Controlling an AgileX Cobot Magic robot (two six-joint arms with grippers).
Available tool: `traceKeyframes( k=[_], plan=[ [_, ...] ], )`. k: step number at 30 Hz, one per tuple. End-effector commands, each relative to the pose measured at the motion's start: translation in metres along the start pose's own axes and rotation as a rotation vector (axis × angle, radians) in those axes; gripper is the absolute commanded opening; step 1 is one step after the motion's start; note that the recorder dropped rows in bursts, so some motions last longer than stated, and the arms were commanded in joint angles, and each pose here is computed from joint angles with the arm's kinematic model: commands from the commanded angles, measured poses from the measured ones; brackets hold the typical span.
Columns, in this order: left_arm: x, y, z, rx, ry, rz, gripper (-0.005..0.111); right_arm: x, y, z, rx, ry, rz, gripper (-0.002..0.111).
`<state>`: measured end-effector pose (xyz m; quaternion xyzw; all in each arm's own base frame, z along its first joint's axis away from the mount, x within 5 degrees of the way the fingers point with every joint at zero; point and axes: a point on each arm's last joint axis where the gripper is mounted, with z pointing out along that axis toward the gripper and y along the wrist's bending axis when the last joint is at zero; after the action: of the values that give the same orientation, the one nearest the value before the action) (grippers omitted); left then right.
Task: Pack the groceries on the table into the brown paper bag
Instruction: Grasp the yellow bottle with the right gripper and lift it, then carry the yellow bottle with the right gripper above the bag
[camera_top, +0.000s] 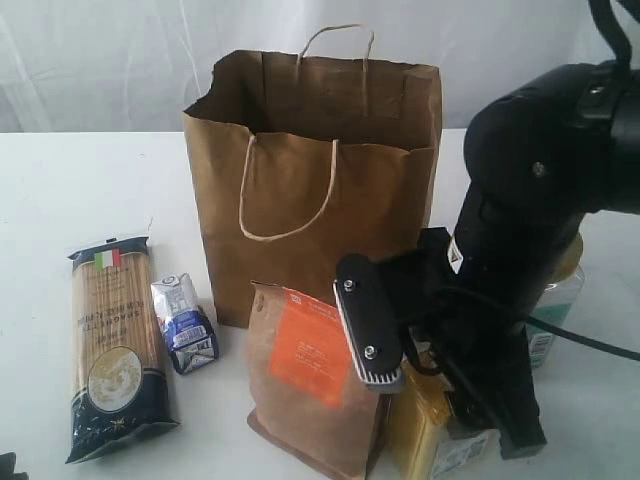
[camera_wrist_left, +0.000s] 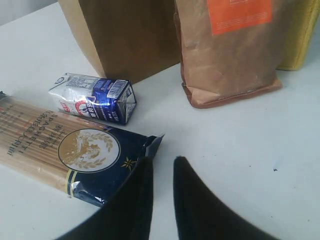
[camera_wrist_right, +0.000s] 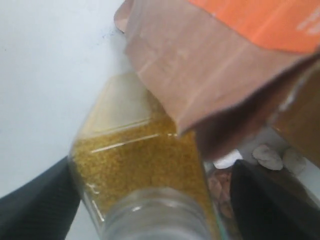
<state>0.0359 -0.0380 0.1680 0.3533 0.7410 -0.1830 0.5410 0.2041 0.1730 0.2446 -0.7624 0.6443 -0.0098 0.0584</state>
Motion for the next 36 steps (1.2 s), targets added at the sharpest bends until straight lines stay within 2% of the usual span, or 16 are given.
traceKeyframes(
  k=[1, 8, 11, 19, 28, 32, 36],
  plan=[
    [0.001, -0.001, 0.0, 0.008, 0.002, 0.0, 0.021, 0.001, -0.001, 0.001, -0.007, -0.002, 0.049, 0.063],
    [0.001, -0.001, 0.0, 0.008, 0.002, 0.0, 0.021, 0.004, 0.004, -0.001, -0.039, 0.03, 0.223, 0.014],
    [0.001, -0.001, 0.0, 0.008, 0.002, 0.0, 0.021, 0.006, 0.007, -0.013, -0.006, 0.006, 0.289, 0.0],
    [0.001, -0.001, 0.0, 0.008, 0.002, 0.0, 0.021, 0.022, 0.034, -0.073, 0.159, -0.165, 0.557, 0.0],
    [0.001, -0.001, 0.0, 0.008, 0.002, 0.0, 0.021, 0.053, 0.077, -0.143, 0.428, -0.484, 0.827, 0.0],
    [0.001, -0.001, 0.0, 0.008, 0.002, 0.0, 0.021, 0.067, 0.079, -0.167, 0.618, -0.583, 0.899, 0.0],
    [0.001, -0.001, 0.0, 0.008, 0.002, 0.0, 0.021, 0.07, 0.073, -0.192, 0.747, -0.643, 0.895, 0.0]
  ],
)
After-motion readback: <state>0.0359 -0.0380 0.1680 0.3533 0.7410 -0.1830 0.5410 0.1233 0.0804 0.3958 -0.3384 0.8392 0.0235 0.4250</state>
